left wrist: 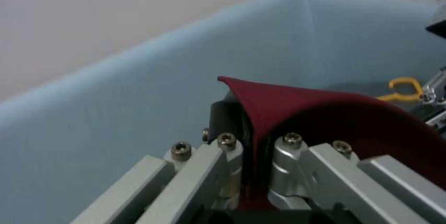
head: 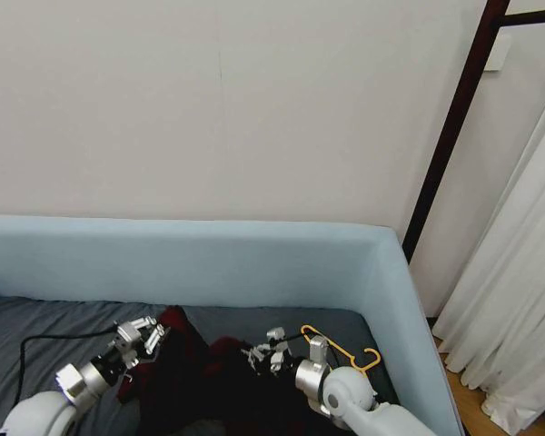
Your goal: Pick up the clothes from the sofa and hang them on the clothes hanger.
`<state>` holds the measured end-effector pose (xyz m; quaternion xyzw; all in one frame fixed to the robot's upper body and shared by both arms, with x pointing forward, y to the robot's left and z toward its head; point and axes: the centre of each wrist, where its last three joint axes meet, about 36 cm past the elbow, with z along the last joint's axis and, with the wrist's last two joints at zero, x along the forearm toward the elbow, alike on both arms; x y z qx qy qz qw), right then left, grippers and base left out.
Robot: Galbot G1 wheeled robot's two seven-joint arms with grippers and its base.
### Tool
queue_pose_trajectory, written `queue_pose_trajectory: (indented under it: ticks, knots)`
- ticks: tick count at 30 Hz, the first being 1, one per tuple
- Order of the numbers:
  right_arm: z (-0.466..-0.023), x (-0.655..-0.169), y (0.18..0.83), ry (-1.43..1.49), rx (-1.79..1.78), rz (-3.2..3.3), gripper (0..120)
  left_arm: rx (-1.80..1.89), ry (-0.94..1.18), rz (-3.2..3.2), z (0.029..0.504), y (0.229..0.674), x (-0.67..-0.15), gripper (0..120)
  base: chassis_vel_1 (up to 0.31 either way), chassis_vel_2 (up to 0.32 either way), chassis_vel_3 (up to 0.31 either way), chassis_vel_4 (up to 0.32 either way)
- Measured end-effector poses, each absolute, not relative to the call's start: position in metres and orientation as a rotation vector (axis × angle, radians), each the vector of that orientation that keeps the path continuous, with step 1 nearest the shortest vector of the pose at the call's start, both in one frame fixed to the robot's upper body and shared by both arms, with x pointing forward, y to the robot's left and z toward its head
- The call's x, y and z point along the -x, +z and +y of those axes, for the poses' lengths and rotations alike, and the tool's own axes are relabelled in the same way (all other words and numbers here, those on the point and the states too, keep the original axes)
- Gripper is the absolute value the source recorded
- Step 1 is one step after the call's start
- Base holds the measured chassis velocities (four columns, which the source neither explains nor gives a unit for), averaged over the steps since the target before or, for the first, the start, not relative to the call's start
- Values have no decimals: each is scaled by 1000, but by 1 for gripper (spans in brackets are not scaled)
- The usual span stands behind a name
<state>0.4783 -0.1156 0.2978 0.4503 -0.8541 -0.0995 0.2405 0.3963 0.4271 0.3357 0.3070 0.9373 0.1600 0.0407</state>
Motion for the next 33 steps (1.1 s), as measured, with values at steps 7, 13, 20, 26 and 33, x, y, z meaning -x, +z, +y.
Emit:
queue_pose_trajectory:
  ticks: [7, 13, 20, 26, 33]
  knots:
    - [-83, -491, 287, -150, -967, -2611, 0, -845, 439, 2967, 416, 308, -392, 0, 0, 0, 0, 0]
    - [-51, -501, 281, 27, -937, -2941, 23, -665, 441, 3118, 415, 280, -384, 0, 0, 0, 0, 0]
    - [-34, -483, 285, 320, -539, -2850, 48, -418, 484, 3229, 425, 259, -377, 0, 0, 0, 0, 0]
    - [-40, -459, 306, -21, -640, -2826, 72, -147, 464, 3286, 439, 259, -380, 0, 0, 0, 0, 0]
    - [-20, -400, 295, 15, -875, -2741, 95, -31, 342, 3293, 444, 262, -377, 0, 0, 0, 0, 0]
